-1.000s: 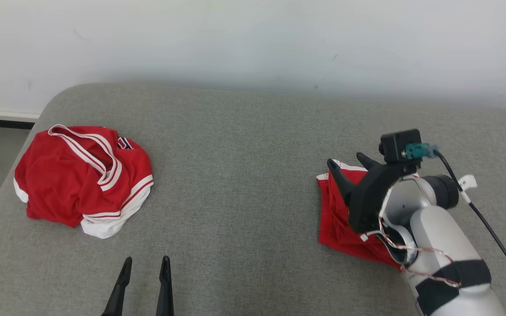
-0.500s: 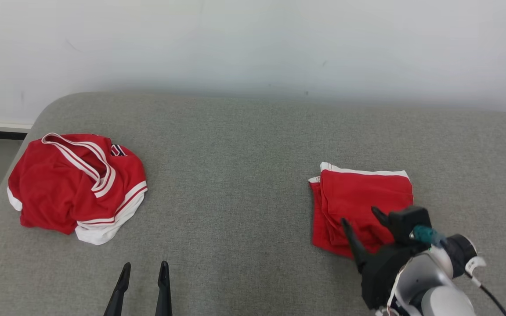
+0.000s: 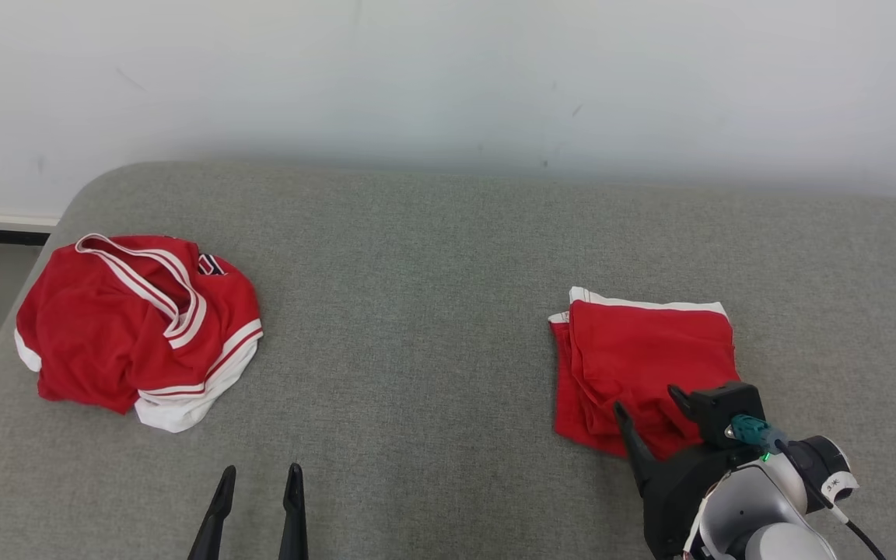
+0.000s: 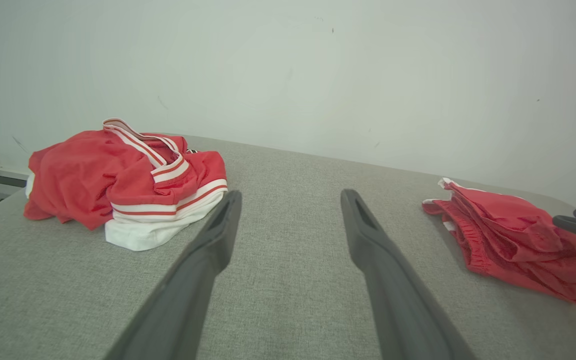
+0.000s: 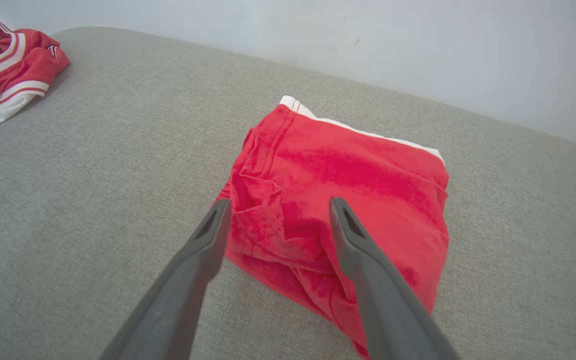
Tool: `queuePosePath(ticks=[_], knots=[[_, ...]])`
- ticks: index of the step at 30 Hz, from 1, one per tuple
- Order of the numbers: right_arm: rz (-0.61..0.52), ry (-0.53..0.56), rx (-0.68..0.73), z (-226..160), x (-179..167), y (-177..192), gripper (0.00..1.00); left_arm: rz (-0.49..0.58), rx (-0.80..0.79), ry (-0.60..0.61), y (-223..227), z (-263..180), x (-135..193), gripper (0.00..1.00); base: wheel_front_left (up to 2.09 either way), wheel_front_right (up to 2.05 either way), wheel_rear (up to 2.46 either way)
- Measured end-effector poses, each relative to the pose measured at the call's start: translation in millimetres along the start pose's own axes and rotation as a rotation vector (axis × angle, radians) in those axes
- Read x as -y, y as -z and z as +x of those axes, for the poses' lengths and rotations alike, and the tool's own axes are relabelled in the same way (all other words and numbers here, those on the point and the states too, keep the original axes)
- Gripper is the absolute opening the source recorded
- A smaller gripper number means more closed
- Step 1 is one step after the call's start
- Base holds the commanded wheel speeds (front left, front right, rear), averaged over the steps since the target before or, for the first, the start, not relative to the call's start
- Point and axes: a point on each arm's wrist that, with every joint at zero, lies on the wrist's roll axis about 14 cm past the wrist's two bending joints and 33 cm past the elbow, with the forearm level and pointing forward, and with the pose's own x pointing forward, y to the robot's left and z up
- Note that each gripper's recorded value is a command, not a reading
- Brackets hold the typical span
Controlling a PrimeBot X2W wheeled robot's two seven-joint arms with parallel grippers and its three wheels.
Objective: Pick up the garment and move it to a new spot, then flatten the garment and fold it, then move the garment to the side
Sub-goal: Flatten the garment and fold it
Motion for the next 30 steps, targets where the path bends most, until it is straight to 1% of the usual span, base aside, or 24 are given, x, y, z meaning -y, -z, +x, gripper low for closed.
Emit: queuePosePath(ticks=[6,9,12,13,14,15,16,17,19,23,24,25,26,27,30], knots=[[-0.006,0.015,-0.018,3,4,1,1.0,0.001,0.003,-0.007,-1,-1,-2,1.0,0.0,0.0,0.0],[-0.007,0.011,-0.022,6,3,0,0.97,0.002,0.004,-0.009,-1,-2,-3,1.0,0.0,0.0,0.0],[-0.008,0.005,-0.037,8,1,2,0.85,0.002,0.002,-0.01,-1,-2,-4,1.0,0.0,0.0,0.0],[-0.009,0.004,-0.041,9,1,2,0.76,0.002,0.001,-0.011,-1,-2,-4,1.0,0.0,0.0,0.0],[-0.012,0.004,-0.05,10,1,3,0.73,0.002,0.001,-0.011,0,-2,-4,1.0,0.0,0.0,0.0],[-0.015,0.003,-0.053,11,1,4,0.63,0.002,0.0,-0.012,0,-2,-4,1.0,0.0,0.0,0.0],[-0.018,0.002,-0.056,12,0,4,0.5,0.002,-0.001,-0.013,0,-2,-4,1.0,0.0,0.0,0.0],[-0.02,0.0,-0.06,13,-1,5,0.5,0.002,-0.001,-0.014,0,-1,-5,1.0,0.0,0.0,0.0],[-0.022,-0.005,-0.074,14,-2,7,0.46,0.003,0.0,-0.017,0,-1,-6,1.0,0.0,0.0,0.0],[-0.025,-0.009,-0.098,16,-3,13,0.45,0.004,-0.002,-0.022,0,-2,-7,1.0,0.0,0.0,0.0],[-0.024,-0.011,-0.102,17,-4,14,0.42,0.004,-0.002,-0.023,0,-2,-8,1.0,0.0,0.0,0.0],[-0.025,-0.013,-0.105,17,-5,15,0.36,0.004,-0.003,-0.024,0,-2,-8,1.0,0.0,0.0,0.0],[-0.026,-0.016,-0.106,18,-6,15,0.1,0.004,-0.003,-0.024,1,-2,-8,1.0,0.0,0.0,0.0],[-0.029,-0.02,-0.106,19,-7,15,0.0,0.003,-0.004,-0.025,1,-2,-8,1.0,0.0,0.0,0.0],[-0.037,-0.036,-0.106,20,-13,14,0.0,0.003,-0.004,-0.028,1,-2,-9,1.0,0.0,0.0,0.0]])
